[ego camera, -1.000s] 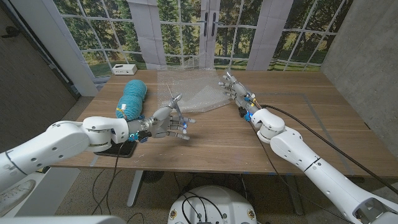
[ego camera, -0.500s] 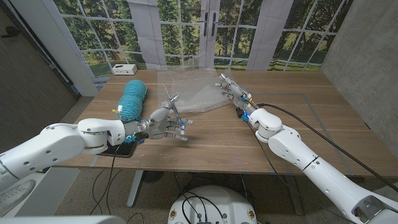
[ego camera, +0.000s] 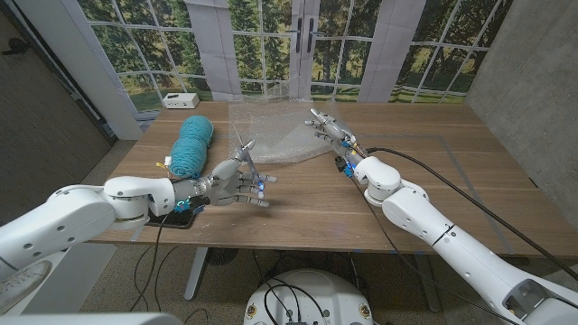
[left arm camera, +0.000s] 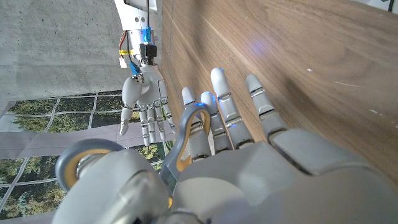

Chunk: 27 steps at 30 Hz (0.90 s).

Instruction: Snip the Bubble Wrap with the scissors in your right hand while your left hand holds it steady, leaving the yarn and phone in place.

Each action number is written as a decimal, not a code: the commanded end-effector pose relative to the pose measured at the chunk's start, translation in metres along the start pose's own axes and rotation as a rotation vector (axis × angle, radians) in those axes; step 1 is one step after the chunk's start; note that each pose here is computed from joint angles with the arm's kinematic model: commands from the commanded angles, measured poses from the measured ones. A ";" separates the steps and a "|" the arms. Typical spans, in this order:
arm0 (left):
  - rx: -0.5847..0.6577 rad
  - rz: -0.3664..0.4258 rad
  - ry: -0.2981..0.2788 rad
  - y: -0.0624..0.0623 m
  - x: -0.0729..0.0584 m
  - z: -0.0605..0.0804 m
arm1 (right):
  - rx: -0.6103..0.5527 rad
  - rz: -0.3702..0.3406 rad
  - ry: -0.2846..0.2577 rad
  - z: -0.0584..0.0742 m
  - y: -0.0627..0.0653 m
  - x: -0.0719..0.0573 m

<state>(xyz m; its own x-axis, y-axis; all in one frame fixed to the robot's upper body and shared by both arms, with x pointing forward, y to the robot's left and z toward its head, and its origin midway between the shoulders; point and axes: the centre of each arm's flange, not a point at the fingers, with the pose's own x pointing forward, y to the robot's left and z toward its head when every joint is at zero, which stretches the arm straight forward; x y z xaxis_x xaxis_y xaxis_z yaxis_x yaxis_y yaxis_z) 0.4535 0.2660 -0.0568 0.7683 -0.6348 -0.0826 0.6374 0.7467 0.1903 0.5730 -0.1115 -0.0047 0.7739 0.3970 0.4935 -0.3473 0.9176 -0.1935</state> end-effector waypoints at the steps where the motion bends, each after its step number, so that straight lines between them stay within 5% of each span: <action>1: -0.017 0.007 -0.001 0.004 -0.011 -0.008 | -0.100 0.019 -0.020 0.001 0.017 0.007; 27: -0.038 0.016 0.000 0.000 -0.022 -0.023 | -0.322 0.131 -0.077 0.005 0.046 0.025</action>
<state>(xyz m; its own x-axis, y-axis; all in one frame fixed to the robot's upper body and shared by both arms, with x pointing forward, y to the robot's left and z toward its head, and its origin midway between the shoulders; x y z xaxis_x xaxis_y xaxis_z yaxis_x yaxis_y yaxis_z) 0.4416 0.2819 -0.0727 0.7769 -0.6247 -0.0789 0.6285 0.7616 0.1577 0.5748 -0.0721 0.0011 0.7159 0.4836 0.5037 -0.2812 0.8600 -0.4259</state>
